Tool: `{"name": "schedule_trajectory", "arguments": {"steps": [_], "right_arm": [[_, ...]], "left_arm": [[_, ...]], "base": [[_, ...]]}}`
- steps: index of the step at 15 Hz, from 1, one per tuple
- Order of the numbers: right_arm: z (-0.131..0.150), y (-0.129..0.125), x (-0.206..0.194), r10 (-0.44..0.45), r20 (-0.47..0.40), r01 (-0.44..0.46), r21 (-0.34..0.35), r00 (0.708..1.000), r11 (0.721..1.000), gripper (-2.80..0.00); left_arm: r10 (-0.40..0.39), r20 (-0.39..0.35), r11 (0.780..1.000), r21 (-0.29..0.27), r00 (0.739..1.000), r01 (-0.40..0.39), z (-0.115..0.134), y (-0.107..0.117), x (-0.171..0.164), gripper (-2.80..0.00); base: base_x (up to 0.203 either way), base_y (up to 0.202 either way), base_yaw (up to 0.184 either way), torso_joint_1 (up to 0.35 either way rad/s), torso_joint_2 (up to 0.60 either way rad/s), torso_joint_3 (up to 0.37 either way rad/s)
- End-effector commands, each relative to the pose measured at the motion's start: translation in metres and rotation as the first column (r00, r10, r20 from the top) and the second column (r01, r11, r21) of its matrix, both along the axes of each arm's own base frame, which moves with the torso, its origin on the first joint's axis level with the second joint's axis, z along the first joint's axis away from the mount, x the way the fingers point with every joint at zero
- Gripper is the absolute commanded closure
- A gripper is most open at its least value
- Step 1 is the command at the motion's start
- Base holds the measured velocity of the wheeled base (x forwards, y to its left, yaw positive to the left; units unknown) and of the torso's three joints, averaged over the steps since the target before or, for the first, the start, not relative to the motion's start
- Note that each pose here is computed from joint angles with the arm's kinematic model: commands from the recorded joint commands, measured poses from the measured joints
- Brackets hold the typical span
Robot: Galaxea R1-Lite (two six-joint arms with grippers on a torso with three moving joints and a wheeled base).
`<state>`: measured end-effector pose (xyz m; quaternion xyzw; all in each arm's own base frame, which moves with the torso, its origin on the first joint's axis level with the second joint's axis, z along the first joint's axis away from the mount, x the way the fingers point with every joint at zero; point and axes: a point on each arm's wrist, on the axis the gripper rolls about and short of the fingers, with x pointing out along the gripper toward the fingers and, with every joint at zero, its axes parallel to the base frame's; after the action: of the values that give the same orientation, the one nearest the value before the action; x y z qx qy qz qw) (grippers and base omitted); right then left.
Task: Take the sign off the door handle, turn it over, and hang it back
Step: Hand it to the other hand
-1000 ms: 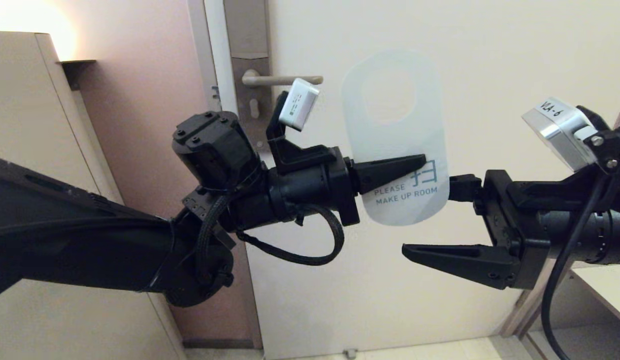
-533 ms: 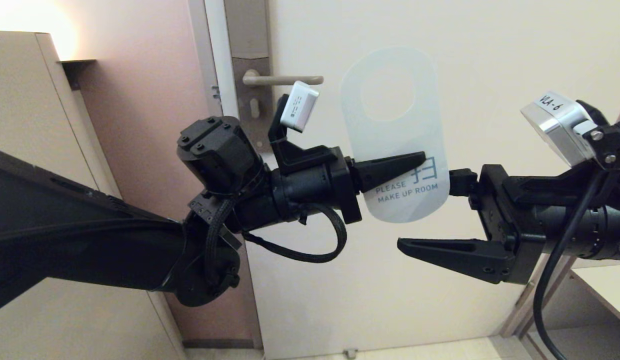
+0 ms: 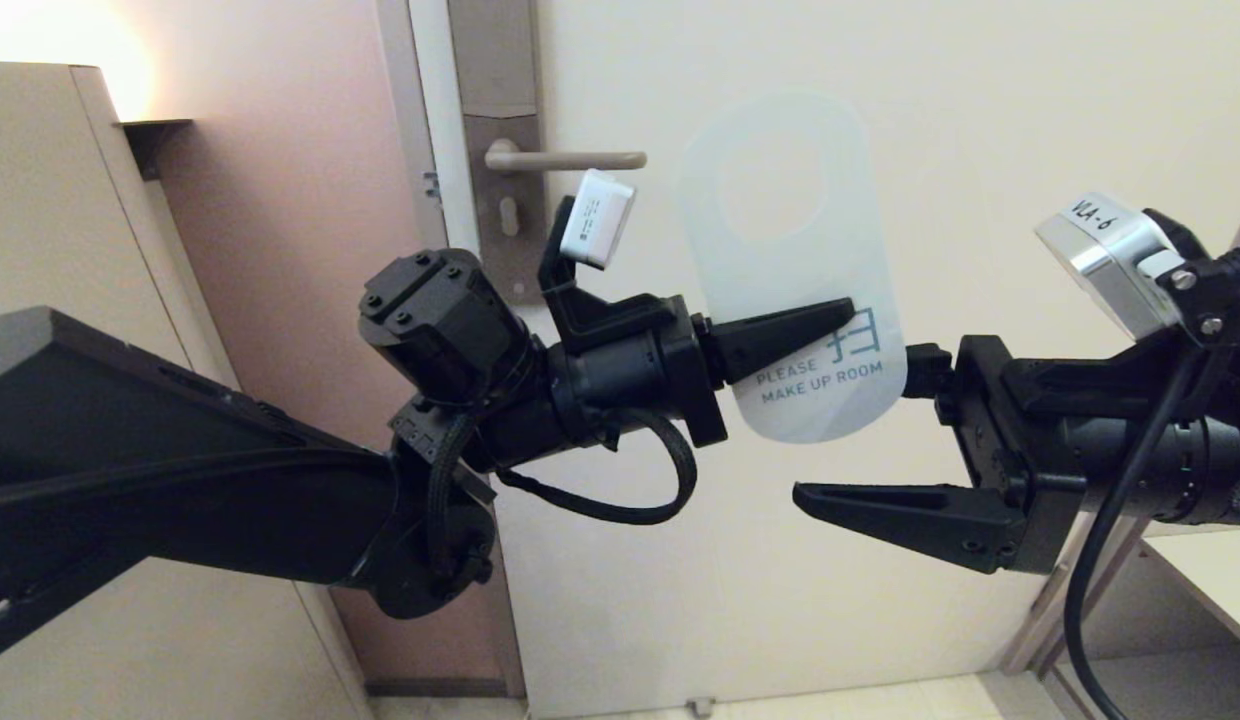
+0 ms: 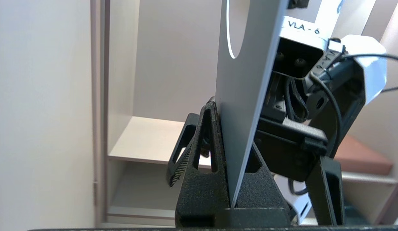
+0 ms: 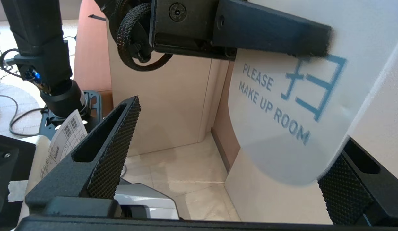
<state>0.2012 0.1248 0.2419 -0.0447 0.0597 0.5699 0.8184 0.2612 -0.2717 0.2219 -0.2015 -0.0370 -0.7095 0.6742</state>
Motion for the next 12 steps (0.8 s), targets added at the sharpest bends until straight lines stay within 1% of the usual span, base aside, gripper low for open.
{"name": "schedule_trajectory", "arguments": {"steps": [1,8,12], "right_arm": [[-0.001,0.000,-0.001,0.004,0.000,-0.004,0.000,1.000,1.000,-2.80],[-0.002,-0.002,-0.002,0.000,0.007,-0.001,0.006,1.000,1.000,-2.80],[-0.011,-0.005,-0.003,-0.013,-0.021,0.013,-0.010,1.000,1.000,-2.80]], "left_arm": [[-0.008,-0.013,1.000,-0.007,1.000,0.008,0.001,-0.002,-0.002,0.00],[-0.013,-0.042,1.000,-0.008,0.999,0.013,-0.001,-0.004,-0.007,0.00],[0.002,-0.059,1.000,-0.004,0.998,-0.002,-0.004,-0.004,-0.008,0.00]], "base": [[0.000,0.000,0.000,0.000,0.00,0.000],[0.000,0.000,0.000,0.000,0.00,0.000],[0.000,0.000,0.000,0.000,0.00,0.000]]}}
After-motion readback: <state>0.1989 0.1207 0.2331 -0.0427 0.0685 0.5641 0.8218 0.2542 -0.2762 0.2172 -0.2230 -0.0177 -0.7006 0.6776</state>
